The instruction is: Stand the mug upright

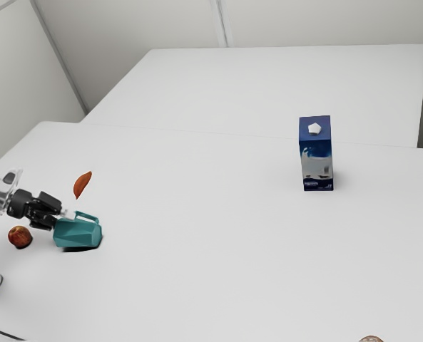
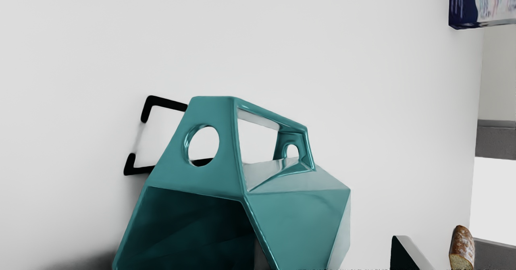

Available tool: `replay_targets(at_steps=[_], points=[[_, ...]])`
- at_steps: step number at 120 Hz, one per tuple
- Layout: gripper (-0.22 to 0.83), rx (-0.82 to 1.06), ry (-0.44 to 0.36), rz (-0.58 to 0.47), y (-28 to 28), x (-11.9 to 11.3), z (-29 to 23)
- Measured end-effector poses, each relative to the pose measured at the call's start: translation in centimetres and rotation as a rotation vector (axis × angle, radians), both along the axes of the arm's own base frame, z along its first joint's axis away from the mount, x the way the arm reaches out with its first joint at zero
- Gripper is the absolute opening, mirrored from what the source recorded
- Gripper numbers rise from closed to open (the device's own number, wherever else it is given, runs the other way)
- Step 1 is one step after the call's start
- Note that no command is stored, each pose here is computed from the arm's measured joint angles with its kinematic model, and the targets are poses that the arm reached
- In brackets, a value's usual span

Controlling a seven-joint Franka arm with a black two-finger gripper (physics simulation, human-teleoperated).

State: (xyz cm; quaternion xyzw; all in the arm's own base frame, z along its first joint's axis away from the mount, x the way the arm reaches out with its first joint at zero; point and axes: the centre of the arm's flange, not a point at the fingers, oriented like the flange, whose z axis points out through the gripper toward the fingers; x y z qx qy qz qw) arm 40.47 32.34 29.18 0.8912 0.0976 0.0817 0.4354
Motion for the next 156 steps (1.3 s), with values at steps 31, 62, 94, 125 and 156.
replay_targets(at_steps=[31, 62, 94, 125, 156], points=[[-0.10, -0.023, -0.053, -0.069, -1.2, 0.3, 1.9], [-0.15, 0.031, -0.136, -0.145, -3.4, 1.7, 6.5], [-0.16, 0.351, -0.101, -0.401, -13.2, 7.3, 12.9], [-0.17, 0.665, -0.102, -0.504, -21.2, 11.6, 16.0], [-0.17, 0.823, -0.082, -0.474, -24.8, 12.9, 15.4]])
